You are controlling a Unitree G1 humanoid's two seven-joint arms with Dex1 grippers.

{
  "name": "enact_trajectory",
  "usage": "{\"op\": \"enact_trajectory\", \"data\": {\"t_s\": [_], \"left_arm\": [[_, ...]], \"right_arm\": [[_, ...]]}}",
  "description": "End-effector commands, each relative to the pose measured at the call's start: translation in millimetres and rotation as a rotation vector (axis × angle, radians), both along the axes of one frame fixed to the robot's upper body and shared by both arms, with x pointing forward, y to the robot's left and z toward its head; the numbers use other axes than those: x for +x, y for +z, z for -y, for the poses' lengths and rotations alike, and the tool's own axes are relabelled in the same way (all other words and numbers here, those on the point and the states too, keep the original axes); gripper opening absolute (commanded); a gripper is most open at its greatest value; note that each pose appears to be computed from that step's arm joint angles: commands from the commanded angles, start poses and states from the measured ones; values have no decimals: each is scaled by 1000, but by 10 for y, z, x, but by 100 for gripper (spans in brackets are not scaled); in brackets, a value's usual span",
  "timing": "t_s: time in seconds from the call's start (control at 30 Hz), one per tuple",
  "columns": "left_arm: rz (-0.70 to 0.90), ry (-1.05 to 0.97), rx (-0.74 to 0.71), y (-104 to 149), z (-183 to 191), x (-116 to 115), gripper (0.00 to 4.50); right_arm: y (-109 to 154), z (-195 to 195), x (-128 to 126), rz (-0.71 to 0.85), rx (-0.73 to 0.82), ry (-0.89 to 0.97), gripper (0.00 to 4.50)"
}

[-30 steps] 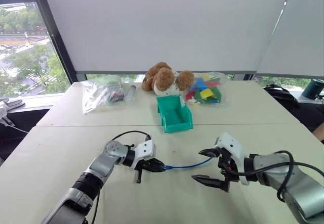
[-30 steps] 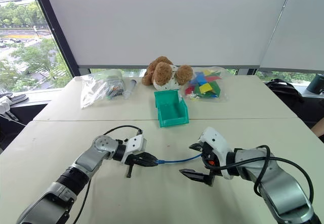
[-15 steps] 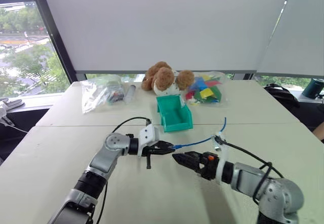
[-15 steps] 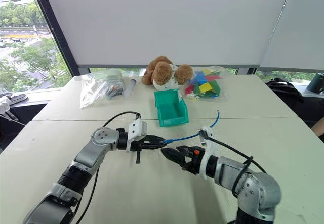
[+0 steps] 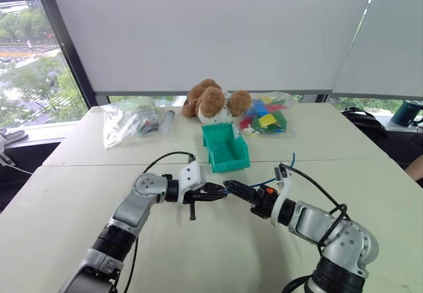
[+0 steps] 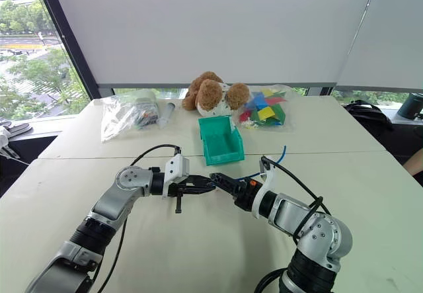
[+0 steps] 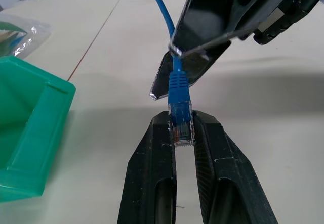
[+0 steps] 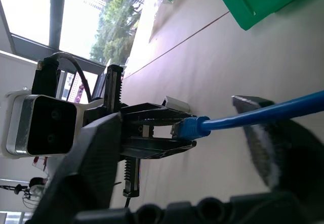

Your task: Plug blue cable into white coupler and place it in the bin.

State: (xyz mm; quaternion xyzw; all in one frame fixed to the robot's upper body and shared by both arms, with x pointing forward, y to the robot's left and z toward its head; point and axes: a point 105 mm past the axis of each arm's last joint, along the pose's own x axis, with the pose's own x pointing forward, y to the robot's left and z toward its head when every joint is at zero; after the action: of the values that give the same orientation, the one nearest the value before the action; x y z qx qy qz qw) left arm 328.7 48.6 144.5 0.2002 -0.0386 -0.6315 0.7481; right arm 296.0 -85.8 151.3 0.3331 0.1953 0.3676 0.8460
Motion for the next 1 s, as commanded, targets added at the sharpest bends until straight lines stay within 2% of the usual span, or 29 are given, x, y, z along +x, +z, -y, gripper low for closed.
{"op": "enact_trajectory", "data": {"t_s": [0.03, 0.07, 0.1, 0.23, 0.27, 0.53, 0.73, 0.83, 1.0], "left_arm": [[48, -5, -28, 123, 25, -19, 0], [49, -4, -30, 125, 30, -18, 0], [50, -3, -32, 128, 34, -16, 0], [54, 12, -51, 163, 54, 5, 0], [56, 15, -56, 175, 57, 8, 0], [41, 21, -47, 175, 4, -26, 0], [-5, 60, -6, 154, -213, -82, 288], [14, 168, -3, 287, -529, -79, 444], [49, 360, -44, 546, -967, -38, 448]], "right_arm": [[86, -84, -33, 36, 16, 39, 268], [83, -95, -39, 36, 11, 44, 211], [81, -105, -43, 36, 7, 50, 207], [83, -130, -53, 39, -1, 59, 22], [85, -134, -54, 39, -2, 60, 4], [153, -137, -27, 66, -11, 53, 4], [305, -91, 27, 136, -36, 42, 0], [440, -25, 94, 249, -141, 23, 0], [430, -13, 92, 375, -336, 85, 0]]}}
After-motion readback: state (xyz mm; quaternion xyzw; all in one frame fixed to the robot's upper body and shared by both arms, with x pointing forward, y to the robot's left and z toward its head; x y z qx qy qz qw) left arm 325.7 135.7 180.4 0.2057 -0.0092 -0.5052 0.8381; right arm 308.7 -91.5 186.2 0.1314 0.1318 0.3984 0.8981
